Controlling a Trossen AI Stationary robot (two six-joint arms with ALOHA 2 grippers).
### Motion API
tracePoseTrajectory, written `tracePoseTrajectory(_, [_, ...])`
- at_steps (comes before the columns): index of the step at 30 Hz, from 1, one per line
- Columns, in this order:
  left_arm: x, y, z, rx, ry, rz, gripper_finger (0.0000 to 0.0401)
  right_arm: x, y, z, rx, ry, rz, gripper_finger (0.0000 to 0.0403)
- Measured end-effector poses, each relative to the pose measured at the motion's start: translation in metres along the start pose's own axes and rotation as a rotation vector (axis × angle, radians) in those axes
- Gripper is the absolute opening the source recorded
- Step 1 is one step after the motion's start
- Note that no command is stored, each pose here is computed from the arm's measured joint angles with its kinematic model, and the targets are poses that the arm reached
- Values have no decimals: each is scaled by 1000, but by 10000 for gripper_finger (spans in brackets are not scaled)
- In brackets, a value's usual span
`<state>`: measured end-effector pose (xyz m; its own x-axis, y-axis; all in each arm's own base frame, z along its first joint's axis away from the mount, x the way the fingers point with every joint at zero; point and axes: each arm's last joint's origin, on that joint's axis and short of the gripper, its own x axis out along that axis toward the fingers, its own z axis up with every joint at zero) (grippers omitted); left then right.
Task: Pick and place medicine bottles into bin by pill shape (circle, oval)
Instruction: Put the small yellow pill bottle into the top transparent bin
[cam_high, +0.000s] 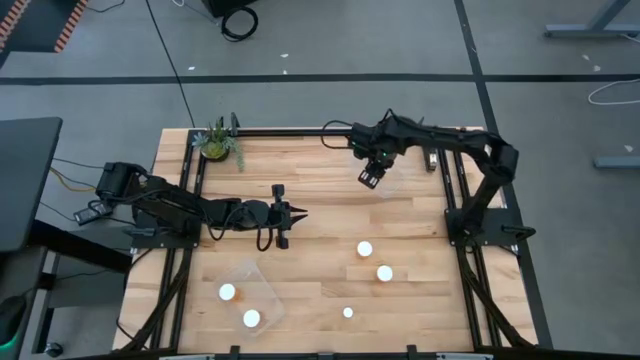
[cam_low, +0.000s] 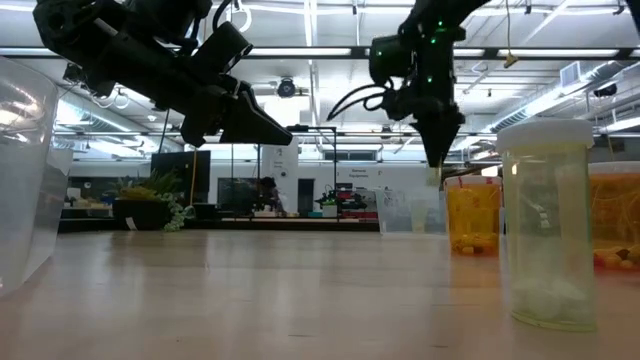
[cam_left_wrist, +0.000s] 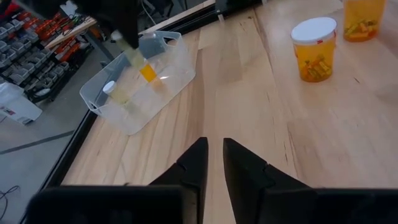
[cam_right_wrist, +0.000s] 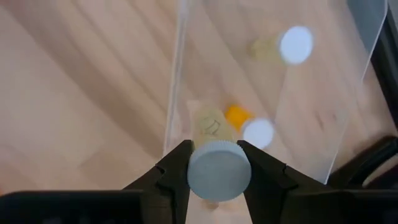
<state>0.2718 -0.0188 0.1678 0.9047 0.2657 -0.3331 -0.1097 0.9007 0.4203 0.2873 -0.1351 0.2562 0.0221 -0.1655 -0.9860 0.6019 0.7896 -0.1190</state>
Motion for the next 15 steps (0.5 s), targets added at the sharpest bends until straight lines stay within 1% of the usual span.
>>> tracePoseTrajectory(7, [0,0,0,-1,0,0,51,16,-17,15,-1,-27,-1,129])
tracePoseTrajectory(15, [0,0,-1,-5,10,-3,59,39,-17,29,-27,-22,20,129])
